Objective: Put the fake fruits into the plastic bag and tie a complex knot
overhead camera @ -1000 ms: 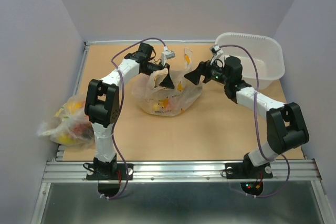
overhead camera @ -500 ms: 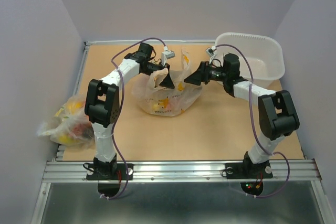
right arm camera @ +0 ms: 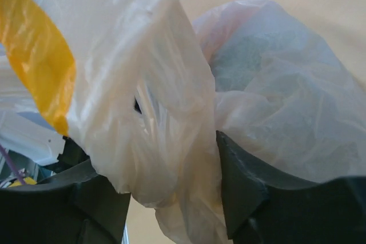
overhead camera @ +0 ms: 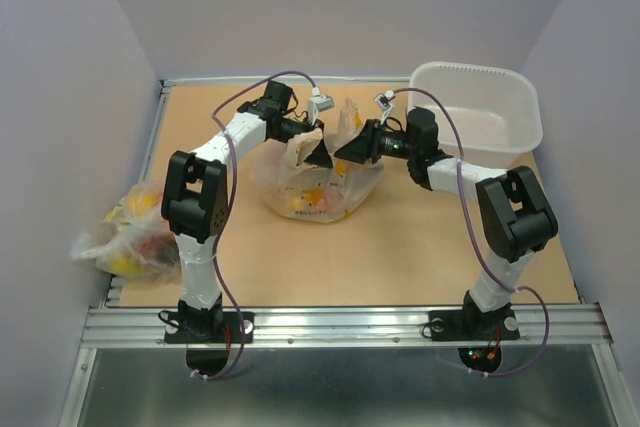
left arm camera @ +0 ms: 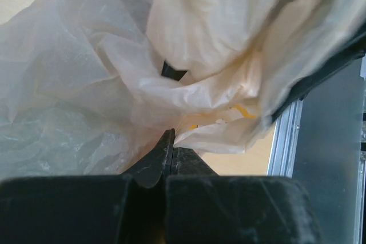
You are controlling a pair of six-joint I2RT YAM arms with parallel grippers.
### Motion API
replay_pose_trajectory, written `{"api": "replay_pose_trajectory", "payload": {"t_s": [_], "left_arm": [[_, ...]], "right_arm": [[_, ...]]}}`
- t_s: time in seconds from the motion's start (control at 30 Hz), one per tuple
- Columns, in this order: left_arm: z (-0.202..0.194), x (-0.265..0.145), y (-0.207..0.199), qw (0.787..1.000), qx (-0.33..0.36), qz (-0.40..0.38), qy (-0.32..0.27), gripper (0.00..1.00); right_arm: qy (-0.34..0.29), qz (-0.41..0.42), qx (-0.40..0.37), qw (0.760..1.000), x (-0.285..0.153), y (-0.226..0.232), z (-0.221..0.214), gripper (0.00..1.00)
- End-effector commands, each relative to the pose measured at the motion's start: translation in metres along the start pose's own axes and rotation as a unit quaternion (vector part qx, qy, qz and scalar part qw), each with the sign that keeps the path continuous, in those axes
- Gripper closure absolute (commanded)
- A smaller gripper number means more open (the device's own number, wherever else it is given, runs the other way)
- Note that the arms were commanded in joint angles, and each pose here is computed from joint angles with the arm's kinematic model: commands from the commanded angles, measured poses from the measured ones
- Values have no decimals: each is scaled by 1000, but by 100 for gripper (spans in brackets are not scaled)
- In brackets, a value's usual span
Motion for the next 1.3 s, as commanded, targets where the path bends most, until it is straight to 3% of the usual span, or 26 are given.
{"api": "replay_pose_trajectory", "payload": {"t_s": [0.0, 0.13, 0.17, 0.2, 0.23, 0.27, 0.43, 0.53, 0.63, 0.7, 0.77, 0.8, 0.97, 1.07, 1.13, 1.27], "left_arm": [[16, -5, -10, 999, 24, 1, -24, 100], [17, -7, -11, 999, 21, 7, -37, 100], [14, -7, -10, 999, 9, 13, -37, 100], [22, -11, -12, 998, 24, 25, -50, 91], [26, -16, -12, 997, 25, 32, -61, 76], [25, -26, -9, 996, 17, 38, -77, 69], [66, -91, -22, 979, 63, 89, -173, 30], [87, -136, -31, 962, 108, 134, -210, 20], [85, -183, -33, 948, 141, 180, -221, 18], [58, -204, -36, 953, 129, 201, -185, 17], [37, -208, -43, 957, 148, 206, -139, 17], [16, -208, -53, 957, 187, 204, -89, 17], [-44, -183, -76, 952, 245, 179, -37, 16], [-46, -173, -81, 939, 295, 173, -39, 14], [-41, -145, -89, 935, 329, 130, -26, 14], [-33, -114, -94, 931, 346, 110, -34, 14]], "right_arm": [[-52, -41, -21, 998, 14, -4, 17, 45], [-49, -82, -7, 995, 13, -18, 10, 66], [-47, -86, -9, 995, 13, -21, 9, 82], [-46, -98, -11, 994, 13, -24, 8, 89], [-42, -104, -8, 994, 14, -30, 6, 96], [-42, -107, -13, 993, 14, -31, 6, 100], [-16, -94, -36, 995, 17, -30, 9, 99], [-1, -93, -45, 995, 17, -29, 9, 100], [12, -94, -57, 994, 17, -27, 13, 99], [15, -96, -64, 993, 15, -26, 13, 99], [18, -94, -66, 993, 15, -24, 13, 100], [19, -91, -67, 993, 16, -23, 14, 100], [26, -95, -71, 993, 14, -22, 15, 100], [31, -101, -76, 991, 14, -21, 16, 100], [35, -105, -78, 991, 13, -22, 16, 100], [35, -110, -84, 990, 12, -19, 18, 100]]}}
Point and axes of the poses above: each gripper's point midway between its finger pads, its own x axis out along the fingers, its own y axis along the line the jaws close on, z = x × y, the point moved 8 cm from there along -x, back along the fingers, and after that the axes turned 9 degrees about x, right-handed, at the moved point
